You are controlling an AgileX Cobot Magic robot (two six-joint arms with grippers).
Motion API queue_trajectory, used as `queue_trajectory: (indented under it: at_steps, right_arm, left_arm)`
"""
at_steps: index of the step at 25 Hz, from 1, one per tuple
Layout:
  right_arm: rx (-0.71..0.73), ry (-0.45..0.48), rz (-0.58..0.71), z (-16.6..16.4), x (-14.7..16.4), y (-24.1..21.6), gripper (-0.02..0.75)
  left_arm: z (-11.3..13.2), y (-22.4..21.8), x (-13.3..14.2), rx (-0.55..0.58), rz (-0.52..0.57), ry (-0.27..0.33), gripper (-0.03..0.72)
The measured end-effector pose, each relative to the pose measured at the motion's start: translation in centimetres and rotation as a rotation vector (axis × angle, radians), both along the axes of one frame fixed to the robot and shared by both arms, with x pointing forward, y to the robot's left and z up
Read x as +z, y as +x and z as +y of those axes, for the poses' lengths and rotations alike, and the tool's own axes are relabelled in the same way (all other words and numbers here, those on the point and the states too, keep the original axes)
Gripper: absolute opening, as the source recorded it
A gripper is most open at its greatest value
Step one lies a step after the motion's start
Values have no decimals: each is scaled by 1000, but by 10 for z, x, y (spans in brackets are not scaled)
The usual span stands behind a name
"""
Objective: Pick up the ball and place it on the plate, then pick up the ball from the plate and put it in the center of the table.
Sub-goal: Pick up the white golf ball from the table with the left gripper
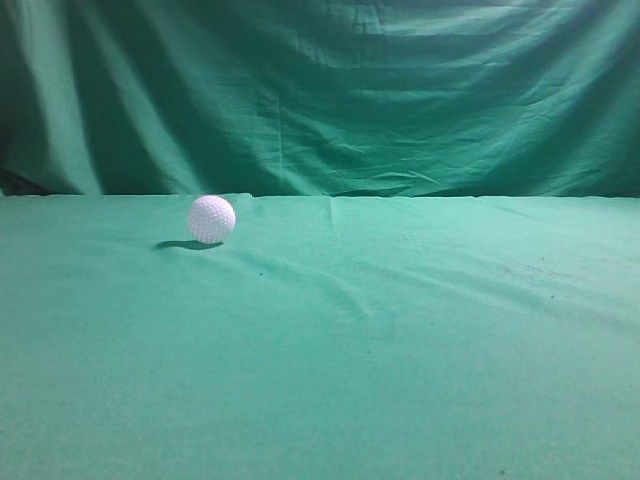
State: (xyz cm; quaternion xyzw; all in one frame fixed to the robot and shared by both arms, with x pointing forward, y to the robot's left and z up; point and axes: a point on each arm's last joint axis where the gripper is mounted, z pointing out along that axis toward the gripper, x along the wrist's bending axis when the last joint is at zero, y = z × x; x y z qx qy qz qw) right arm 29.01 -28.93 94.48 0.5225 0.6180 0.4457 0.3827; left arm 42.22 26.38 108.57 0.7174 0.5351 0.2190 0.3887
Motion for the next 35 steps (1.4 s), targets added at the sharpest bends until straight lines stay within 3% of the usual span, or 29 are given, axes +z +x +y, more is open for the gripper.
queue_trajectory:
  at_steps: [4,9,17,22,25,31,33,35]
  right_arm:
    - [0,0,0,0,0,0,48]
    - [0,0,0,0,0,0,48]
    - [0,0,0,0,0,0,48]
    - [0,0,0,0,0,0,48]
    - [0,0,0,0,0,0,48]
    - [0,0,0,0,0,0,48]
    - [0,0,0,0,0,0,48]
    - [0,0,0,0,0,0,48]
  left_arm:
    - [-23,30,-10,-138,62,28,0]
    - [-69,64,-26,-329,106,173,0]
    - [-112,131,-50,-335,236,231,0]
    - [-127,165,-70,-313,339,231,0]
    - [-133,178,-82,-311,388,240,140]
    - [-141,197,-101,-275,425,224,530]
    - [-144,203,-106,-269,431,224,592]
    - [-145,209,-112,-268,429,243,582]
